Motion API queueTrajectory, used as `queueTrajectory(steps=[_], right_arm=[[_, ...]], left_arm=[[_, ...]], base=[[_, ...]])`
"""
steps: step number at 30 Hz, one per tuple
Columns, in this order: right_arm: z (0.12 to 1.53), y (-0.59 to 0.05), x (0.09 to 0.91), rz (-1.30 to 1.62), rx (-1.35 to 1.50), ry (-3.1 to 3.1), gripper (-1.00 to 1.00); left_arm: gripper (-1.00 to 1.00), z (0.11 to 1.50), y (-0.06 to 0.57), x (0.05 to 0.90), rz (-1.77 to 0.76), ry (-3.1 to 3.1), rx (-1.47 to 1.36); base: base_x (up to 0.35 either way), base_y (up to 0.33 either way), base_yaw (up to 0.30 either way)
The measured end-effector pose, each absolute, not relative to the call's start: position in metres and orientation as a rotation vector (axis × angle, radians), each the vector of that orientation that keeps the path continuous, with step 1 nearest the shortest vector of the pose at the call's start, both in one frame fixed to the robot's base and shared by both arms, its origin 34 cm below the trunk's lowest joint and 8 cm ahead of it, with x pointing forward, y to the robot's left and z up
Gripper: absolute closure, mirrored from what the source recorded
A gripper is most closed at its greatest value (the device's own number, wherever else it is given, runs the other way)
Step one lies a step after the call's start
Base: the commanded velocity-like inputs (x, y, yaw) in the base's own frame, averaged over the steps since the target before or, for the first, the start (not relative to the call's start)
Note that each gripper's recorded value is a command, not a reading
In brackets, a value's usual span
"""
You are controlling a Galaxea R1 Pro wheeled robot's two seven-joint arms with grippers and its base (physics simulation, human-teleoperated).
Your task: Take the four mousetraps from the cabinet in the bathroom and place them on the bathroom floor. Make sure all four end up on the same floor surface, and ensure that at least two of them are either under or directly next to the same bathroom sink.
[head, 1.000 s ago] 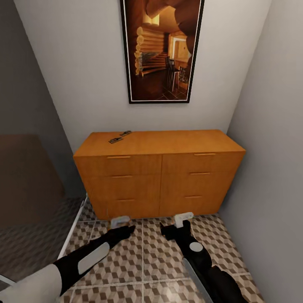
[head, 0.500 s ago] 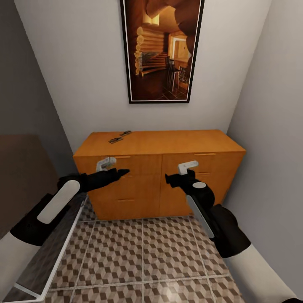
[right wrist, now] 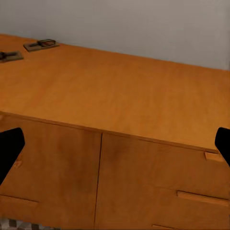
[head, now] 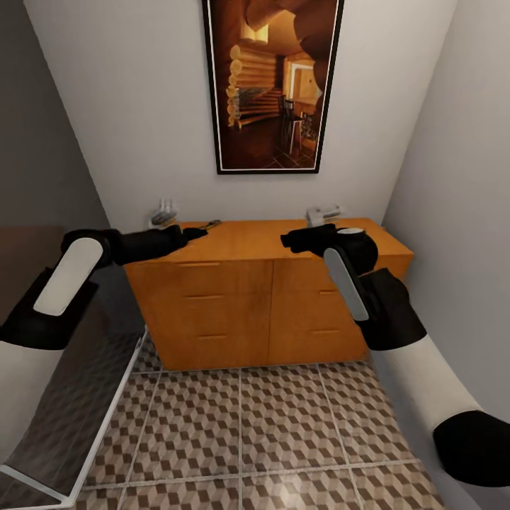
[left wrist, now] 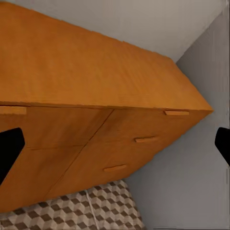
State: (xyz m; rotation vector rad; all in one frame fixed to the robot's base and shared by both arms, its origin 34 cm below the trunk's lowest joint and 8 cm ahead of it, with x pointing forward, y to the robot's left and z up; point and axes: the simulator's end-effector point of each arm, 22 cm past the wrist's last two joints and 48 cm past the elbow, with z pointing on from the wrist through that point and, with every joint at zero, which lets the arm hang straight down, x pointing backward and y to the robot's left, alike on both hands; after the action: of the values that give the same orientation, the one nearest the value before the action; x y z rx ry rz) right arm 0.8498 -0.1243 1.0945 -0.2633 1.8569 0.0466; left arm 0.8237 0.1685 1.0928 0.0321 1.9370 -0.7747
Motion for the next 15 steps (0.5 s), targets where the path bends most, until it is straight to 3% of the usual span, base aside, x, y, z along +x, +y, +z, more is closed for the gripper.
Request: queueTrajectory(steps=[8, 15], right_arm=[[1.143, -0.107, 0.856, 0.034, -0.226, 1.791, -1.0], [1.134, -0.135, 0.87, -0.131, -0.069, 1.809, -1.0]], left_arm=[[-1.0, 1.166, 0.159, 0.831, -0.74, 1.863, 0.11], [-1.0, 1.166, 0.21, 0.848, -0.518, 1.898, -0.017]], base=[[0.0, 0.0, 0.0], [0.0, 0.0, 0.0]])
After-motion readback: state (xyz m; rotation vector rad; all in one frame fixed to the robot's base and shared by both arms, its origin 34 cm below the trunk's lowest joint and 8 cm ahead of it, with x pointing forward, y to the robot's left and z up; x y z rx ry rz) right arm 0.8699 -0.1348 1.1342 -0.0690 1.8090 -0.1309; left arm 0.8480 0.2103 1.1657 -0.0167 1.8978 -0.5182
